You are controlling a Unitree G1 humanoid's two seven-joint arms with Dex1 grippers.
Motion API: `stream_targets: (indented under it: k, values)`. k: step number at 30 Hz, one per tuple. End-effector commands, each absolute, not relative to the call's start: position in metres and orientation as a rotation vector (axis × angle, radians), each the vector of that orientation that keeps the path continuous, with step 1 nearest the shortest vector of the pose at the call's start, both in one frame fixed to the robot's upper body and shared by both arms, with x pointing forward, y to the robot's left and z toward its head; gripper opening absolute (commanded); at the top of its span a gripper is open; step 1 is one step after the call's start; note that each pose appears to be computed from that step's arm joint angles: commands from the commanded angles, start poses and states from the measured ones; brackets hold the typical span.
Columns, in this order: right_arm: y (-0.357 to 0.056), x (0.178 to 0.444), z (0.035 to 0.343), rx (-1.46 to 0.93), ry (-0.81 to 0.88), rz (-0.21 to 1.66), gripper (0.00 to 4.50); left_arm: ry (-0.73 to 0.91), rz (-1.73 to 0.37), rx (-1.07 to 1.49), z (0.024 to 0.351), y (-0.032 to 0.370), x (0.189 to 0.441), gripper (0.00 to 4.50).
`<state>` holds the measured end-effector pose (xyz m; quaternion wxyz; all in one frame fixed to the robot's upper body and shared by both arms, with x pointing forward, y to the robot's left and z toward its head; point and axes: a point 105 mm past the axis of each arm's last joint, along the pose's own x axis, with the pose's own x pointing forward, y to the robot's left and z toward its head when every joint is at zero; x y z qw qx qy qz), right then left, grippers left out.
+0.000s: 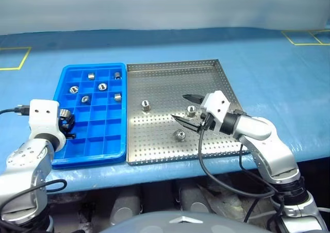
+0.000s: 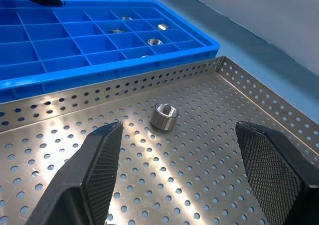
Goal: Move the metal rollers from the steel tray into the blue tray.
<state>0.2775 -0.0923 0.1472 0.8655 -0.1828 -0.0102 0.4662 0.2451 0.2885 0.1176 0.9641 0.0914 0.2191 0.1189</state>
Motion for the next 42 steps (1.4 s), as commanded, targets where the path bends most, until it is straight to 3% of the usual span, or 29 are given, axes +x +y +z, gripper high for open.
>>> stream_targets:
  k: [1,9,16,23,24,26,30,33,37,42]
  values:
    - [-0.089,0.274,0.154,-0.393,-0.055,0.984,3.81,0.392,0.311,0.171,0.123,0.301,0.252,1.75]
    - [-0.084,0.274,0.133,-0.409,0.019,0.984,3.81,0.357,0.308,0.153,0.123,0.297,0.277,1.75]
    - [-0.089,0.277,0.135,-0.411,0.009,0.947,3.81,0.387,0.294,0.16,0.111,0.299,0.28,1.75]
    - [-0.09,0.278,0.134,-0.413,0.01,0.937,3.81,0.351,0.367,0.149,0.112,0.306,0.282,3.92]
    - [-0.09,0.278,0.135,-0.413,0.008,0.933,3.81,0.319,0.364,0.129,0.117,0.304,0.285,3.92]
    - [-0.091,0.279,0.135,-0.414,0.004,0.927,3.81,0.246,0.315,0.086,0.129,0.293,0.292,3.92]
    - [-0.094,0.283,0.14,-0.413,-0.019,0.881,3.81,0.057,0.024,-0.012,0.161,0.229,0.309,3.92]
    - [-0.098,0.287,0.141,-0.421,-0.025,0.838,3.81,0.033,-0.167,-0.053,0.164,0.184,0.316,3.92]
    - [-0.102,0.286,0.141,-0.434,-0.018,0.818,3.81,0.157,-0.358,-0.05,0.135,0.13,0.321,3.92]
    - [-0.108,0.284,0.14,-0.442,-0.013,0.79,3.81,0.317,-0.384,0.016,0.095,0.11,0.328,3.92]
